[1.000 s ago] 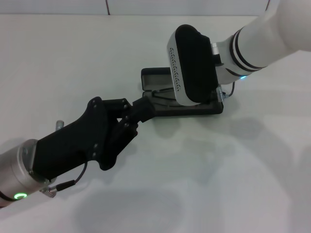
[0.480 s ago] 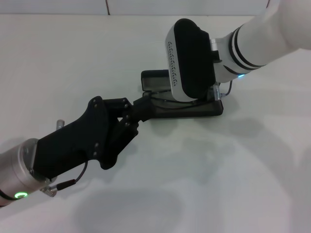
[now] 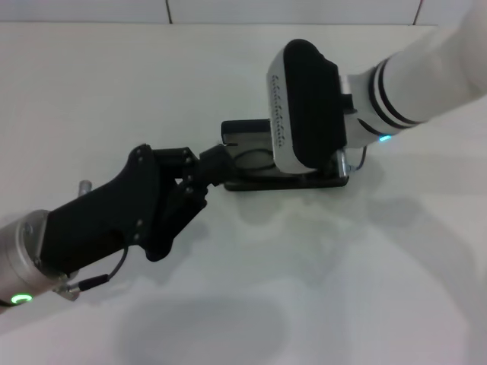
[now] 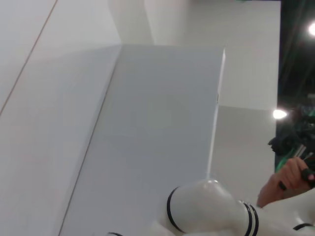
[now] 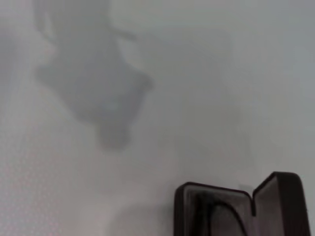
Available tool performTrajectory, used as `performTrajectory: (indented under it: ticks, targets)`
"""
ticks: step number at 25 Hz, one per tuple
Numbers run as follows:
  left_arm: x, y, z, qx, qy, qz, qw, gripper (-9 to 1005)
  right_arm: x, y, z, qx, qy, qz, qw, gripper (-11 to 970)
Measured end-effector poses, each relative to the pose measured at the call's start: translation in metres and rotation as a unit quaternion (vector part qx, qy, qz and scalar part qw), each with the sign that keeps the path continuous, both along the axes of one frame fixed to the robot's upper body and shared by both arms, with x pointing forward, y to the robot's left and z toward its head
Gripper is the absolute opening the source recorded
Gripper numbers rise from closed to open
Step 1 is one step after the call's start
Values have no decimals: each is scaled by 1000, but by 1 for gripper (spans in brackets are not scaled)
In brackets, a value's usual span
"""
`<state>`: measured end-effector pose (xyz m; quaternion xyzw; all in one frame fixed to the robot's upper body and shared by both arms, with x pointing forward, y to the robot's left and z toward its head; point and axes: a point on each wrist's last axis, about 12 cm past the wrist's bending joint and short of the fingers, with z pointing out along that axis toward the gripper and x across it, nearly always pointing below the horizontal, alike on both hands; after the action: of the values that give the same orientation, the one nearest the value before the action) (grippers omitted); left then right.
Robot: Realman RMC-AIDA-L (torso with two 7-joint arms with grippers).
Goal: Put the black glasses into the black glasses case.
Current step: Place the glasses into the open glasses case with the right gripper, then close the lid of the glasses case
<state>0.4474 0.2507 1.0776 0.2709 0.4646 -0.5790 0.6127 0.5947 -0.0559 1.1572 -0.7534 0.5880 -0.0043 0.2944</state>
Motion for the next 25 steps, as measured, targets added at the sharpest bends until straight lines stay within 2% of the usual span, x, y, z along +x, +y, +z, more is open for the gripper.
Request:
performTrajectory:
  ticks: [10,13,17,18,19,24,25]
  targets:
    - [13,1,10,4,-22,-17,1000,37,-18,-16,-4,24,24,-16,999,188]
    - [19,3,19,5,-34,-30,999,37,-25,-26,-2,46,38,-32,998,190]
    - [36,15,39,3,-43,-39,998,37,-32,-38,3,88,78,-56,992,193]
    - [39,18,43,3,-44,-39,998,37,-38,-51,8,146,132,-79,977,194]
    - [45,24,49,5,-41,-40,998,37,-40,-57,10,171,149,-88,970,195]
    - [70,39,70,28,-27,-43,998,37,-60,-88,7,297,208,-87,928,199]
    - [85,33,77,53,-14,-58,997,37,-66,-102,4,320,214,-90,919,200]
